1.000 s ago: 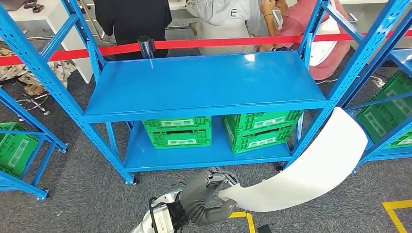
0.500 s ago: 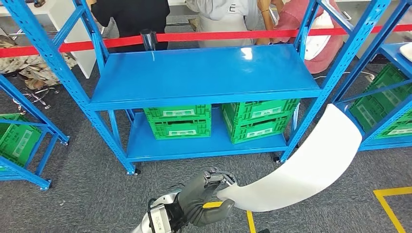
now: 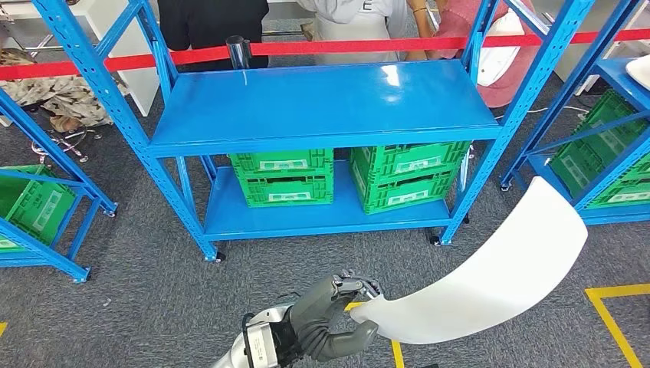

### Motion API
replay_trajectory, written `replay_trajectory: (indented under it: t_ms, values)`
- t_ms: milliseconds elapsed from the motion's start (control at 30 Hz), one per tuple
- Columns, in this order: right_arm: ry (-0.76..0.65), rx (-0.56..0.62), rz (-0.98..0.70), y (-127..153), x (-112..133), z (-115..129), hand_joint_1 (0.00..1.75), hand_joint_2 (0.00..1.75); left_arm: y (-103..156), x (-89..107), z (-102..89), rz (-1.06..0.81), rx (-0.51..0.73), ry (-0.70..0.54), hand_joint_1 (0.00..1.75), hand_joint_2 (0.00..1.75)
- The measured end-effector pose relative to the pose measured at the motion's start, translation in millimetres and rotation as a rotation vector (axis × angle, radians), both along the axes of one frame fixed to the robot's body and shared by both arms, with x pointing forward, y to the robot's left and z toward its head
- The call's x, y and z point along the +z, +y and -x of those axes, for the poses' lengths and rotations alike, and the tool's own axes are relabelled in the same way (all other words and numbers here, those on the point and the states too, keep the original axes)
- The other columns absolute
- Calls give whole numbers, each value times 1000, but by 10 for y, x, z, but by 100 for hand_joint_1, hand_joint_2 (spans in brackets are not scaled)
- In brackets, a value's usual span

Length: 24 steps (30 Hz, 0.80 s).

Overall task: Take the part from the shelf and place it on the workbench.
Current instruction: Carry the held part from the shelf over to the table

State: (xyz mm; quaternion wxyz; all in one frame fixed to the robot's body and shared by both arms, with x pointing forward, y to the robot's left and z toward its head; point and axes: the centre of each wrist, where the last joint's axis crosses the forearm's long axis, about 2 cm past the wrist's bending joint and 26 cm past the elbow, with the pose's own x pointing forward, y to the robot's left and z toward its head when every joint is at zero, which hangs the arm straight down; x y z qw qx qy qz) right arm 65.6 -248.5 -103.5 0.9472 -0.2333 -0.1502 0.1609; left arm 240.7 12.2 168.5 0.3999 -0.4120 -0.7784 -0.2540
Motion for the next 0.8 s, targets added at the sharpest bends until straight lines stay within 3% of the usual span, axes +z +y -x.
replay_trajectory:
  t_ms: [800]
  values:
    - [17, 37, -16, -38, -8, 4, 0, 0, 5, -110, -4, 2, 24, 39, 175, 175]
